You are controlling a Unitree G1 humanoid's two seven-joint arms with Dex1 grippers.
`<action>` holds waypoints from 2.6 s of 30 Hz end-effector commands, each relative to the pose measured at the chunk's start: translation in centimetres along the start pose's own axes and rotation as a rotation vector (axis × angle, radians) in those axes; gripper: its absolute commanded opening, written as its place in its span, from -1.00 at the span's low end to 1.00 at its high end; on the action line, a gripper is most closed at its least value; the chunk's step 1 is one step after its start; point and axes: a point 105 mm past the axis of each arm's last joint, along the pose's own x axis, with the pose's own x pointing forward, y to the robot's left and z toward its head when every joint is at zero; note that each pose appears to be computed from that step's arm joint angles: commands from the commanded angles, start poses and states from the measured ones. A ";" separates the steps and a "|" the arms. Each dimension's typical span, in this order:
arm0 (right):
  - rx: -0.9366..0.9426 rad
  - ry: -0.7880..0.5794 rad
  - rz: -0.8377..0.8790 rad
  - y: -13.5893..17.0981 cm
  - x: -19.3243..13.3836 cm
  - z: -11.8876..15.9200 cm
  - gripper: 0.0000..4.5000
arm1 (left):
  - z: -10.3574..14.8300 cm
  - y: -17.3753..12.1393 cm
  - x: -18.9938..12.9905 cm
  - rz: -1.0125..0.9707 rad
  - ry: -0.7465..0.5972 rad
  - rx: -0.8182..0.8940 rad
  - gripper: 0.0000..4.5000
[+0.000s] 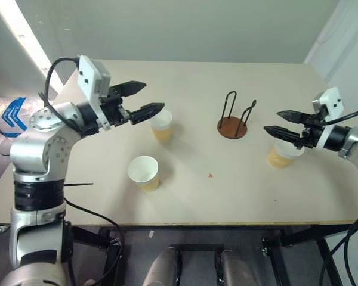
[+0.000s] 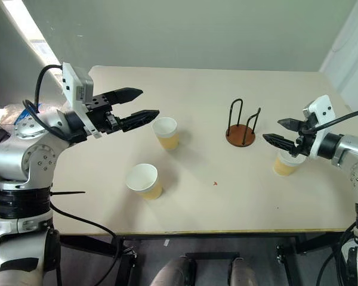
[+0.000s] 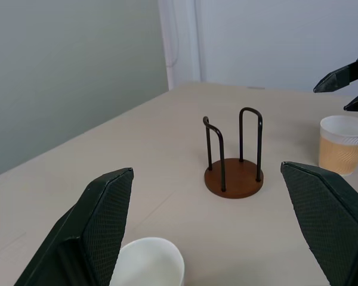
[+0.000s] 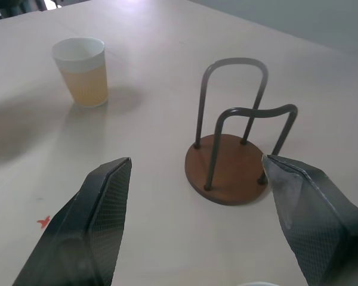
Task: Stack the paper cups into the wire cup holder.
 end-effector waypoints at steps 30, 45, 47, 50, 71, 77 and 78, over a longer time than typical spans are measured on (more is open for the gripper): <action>0.007 0.100 -0.084 -0.1 1.5 0.7 0.65 | 0.4 0.0 1.0 -0.141 -0.003 0.027 0.92; -0.002 0.109 -0.078 -1.4 5.2 0.3 0.65 | 0.3 0.5 0.2 -0.085 0.013 0.051 0.92; 0.000 0.108 -0.075 -1.5 5.8 0.1 0.65 | 0.3 0.6 0.1 -0.075 0.017 0.053 0.92; 0.006 0.111 -0.072 -1.6 6.7 -0.3 0.65 | 0.2 0.6 -0.1 -0.065 0.019 0.052 0.92; 0.076 0.046 -0.107 -2.1 11.3 0.0 0.37 | 0.6 0.3 -0.1 -0.054 0.004 0.051 0.94; 0.079 0.042 -0.094 -2.1 10.9 0.0 -0.53 | 0.5 0.3 -0.2 -0.053 0.005 0.049 0.94; 0.080 0.042 -0.091 -2.1 10.7 0.0 -0.70 | 0.5 0.3 -0.2 -0.054 0.006 0.047 0.94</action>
